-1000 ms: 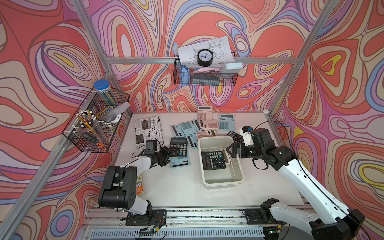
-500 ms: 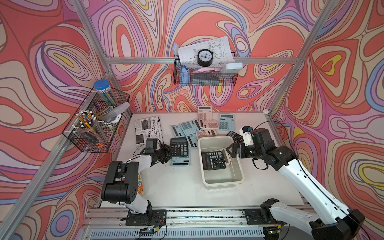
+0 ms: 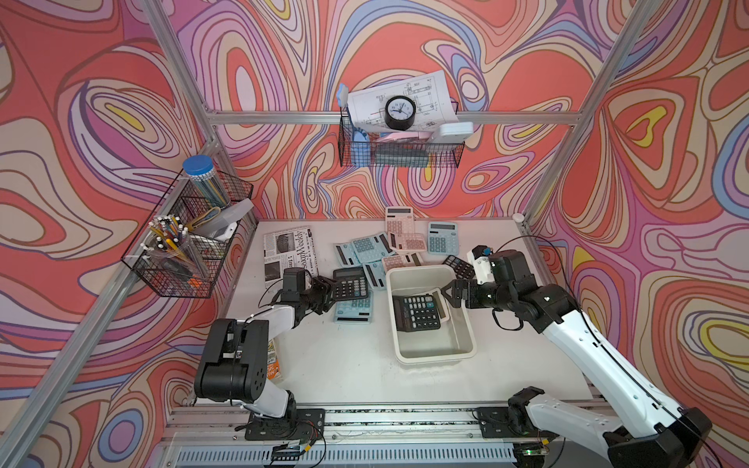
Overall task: Put the calculator in the storage box
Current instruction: Pick up the calculator at the center of the board.
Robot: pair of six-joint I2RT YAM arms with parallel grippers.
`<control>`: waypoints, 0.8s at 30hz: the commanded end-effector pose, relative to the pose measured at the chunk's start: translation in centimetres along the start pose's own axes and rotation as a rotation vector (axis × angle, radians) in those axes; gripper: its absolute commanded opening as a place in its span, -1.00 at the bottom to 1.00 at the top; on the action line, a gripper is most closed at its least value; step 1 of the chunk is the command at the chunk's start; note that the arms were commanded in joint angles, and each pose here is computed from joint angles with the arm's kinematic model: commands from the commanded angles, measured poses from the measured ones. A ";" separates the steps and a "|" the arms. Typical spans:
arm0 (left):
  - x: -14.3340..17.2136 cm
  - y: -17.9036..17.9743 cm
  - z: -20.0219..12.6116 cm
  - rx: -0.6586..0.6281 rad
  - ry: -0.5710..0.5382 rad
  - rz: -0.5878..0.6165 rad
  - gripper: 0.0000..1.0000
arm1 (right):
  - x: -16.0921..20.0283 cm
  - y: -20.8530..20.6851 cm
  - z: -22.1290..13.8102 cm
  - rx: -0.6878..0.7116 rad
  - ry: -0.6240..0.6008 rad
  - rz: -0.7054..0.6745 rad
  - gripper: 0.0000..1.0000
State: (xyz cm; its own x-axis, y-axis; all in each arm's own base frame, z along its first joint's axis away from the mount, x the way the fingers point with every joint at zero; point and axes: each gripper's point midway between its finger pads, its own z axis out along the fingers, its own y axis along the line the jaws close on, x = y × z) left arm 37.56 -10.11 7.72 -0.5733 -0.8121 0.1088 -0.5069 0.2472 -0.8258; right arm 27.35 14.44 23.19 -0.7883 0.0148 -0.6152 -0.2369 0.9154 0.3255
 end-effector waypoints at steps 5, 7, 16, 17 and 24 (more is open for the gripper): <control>-0.6 -0.9 -0.5 0.093 -0.095 -0.069 -0.05 | -0.1 0.0 0.4 -0.006 0.003 -0.001 0.96; -0.5 -1.0 -0.5 0.090 -0.109 -0.072 -0.06 | 0.0 0.0 0.4 -0.006 0.003 0.001 0.97; -0.1 -1.4 -0.2 0.109 -0.155 -0.105 -0.16 | 0.1 -0.1 0.5 -0.005 0.006 0.003 0.96; 0.0 -1.3 -0.1 0.102 -0.159 -0.104 -0.16 | 0.1 -0.1 0.5 -0.005 0.005 0.003 0.96; 0.6 -0.8 0.6 0.075 -0.177 -0.120 -0.17 | 0.2 -0.1 0.6 -0.006 0.006 0.001 0.97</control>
State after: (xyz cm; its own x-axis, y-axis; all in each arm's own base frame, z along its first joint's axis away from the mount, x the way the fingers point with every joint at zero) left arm 37.83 -11.22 7.74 -0.4160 -0.9005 0.1268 -0.5234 0.1231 -0.8431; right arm 27.43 14.54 22.81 -0.7929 0.0129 -0.6092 -0.2366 0.9148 0.3273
